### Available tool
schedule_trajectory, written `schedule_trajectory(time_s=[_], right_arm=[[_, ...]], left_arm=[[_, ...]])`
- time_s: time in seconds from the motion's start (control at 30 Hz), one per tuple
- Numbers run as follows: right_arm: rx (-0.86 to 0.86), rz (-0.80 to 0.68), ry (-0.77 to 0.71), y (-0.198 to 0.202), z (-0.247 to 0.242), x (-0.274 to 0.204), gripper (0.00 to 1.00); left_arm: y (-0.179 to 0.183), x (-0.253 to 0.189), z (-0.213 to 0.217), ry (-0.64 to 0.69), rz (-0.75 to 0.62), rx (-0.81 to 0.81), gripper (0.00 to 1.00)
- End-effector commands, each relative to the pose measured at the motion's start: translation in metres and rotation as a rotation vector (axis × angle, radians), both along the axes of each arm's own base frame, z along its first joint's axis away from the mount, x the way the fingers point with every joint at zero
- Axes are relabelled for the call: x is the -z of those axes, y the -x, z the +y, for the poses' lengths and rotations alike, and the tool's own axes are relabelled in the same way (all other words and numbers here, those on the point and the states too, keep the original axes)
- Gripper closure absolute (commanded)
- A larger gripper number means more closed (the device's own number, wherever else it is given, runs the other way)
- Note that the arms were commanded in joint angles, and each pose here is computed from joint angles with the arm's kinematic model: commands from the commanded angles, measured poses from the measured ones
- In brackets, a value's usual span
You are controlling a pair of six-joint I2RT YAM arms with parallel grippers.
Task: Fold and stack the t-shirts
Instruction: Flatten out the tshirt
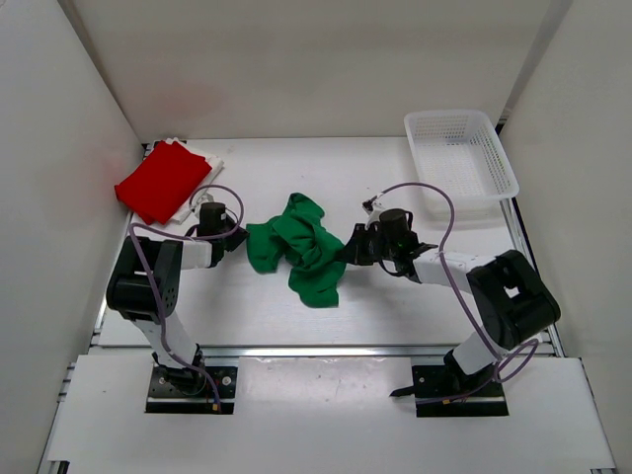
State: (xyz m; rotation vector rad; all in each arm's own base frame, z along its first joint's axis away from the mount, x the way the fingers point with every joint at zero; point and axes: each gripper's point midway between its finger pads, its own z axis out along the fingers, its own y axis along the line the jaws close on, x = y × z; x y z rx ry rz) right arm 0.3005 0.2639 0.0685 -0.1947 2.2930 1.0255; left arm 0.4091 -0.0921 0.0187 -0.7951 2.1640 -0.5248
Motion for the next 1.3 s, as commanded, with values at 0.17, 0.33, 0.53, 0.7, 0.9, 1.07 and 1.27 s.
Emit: schedule_trajectory(time_s=[0.17,0.33,0.53,0.7,0.9,1.07,1.27], right_arm=[[0.01,-0.147,-0.081,-0.017,0.001,-0.059,1.0],[0.024,-0.172,-0.084,-0.016,-0.005,-0.071,1.0],[0.037,-0.169,-0.086,-0.016,-0.014,-0.069,1.0],[0.074,-0.166,-0.067,-0.016,-0.025,-0.065,1.0],[0.088,-0.26,-0.065,-0.036,-0.025,-0.122,1.0],[0.043,-0.286,-0.105,-0.036,-0.015,-0.155,1.0],[0.055,-0.194,-0.091,-0.031,-0.022,-0.113,1.0]], left_arm=[[-0.011,-0.048,-0.008,0.014,-0.105,0.014,1.0],[-0.015,-0.073,0.0,-0.033,-0.156,-0.007,1.0],[-0.02,-0.051,0.009,-0.128,-0.062,0.017,1.0],[-0.004,-0.054,0.014,-0.077,-0.101,-0.008,1.0],[-0.017,-0.157,0.01,0.015,-0.323,-0.012,1.0],[-0.022,-0.176,0.008,-0.057,-0.324,0.028,1.0],[-0.015,-0.084,-0.024,-0.143,-0.108,0.165,0.6]])
